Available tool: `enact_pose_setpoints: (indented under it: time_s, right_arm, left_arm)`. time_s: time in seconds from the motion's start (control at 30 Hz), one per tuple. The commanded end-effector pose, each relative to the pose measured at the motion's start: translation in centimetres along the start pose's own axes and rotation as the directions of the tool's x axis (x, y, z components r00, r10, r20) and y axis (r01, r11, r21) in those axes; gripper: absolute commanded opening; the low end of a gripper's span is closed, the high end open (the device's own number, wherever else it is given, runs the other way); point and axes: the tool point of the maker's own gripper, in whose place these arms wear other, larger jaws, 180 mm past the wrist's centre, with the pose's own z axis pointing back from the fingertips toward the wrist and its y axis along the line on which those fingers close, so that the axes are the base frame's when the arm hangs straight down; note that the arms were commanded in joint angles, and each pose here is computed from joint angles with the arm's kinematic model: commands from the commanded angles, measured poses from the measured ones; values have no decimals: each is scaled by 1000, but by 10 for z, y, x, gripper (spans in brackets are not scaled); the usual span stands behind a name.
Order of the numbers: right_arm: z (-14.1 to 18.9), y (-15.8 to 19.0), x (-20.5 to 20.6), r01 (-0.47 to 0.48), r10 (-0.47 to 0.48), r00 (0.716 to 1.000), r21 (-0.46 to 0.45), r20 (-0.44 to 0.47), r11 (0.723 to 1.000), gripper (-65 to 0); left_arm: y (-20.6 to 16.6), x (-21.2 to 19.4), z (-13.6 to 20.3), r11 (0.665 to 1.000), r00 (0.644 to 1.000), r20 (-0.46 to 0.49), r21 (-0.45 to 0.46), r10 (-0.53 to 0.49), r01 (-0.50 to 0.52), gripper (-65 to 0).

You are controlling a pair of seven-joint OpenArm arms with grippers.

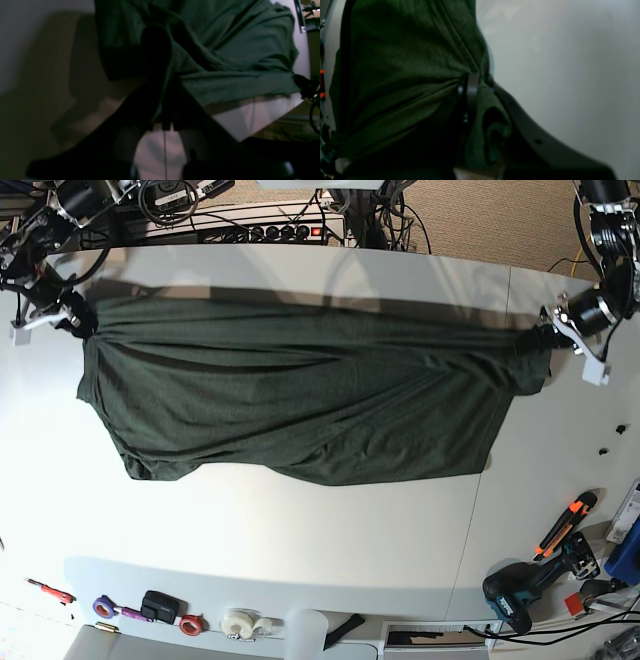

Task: Layout the t-shirt on the table in an organized manner, then fold the t-shirt properly
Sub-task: 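Lift and pull both held corners apart to stretch the shirt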

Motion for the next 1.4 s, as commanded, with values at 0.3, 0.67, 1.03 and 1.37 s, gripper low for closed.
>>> enact_pose_setpoints:
  time_s: [0.3,0.67,1.03,1.37]
  right_arm:
    - [25,-11,-13,-22,22,1000,7,-8,1000,-650]
    - [33,-16,-23,-30,30,999,2,-27,1000,-650]
    - [43,-25,-14,-62,61,998,-28,-35,998,-650]
    - [43,-24,-14,-61,61,998,-27,-33,998,-650]
  left_arm:
    - [-4,-29,15,999,998,-49,-38,28,-30,-650]
    - [-8,-65,27,995,991,-121,-68,63,-72,-650]
    - [12,-43,50,997,997,-23,-3,77,-77,-650]
    - [12,-41,50,997,997,-13,-2,77,-77,-650]
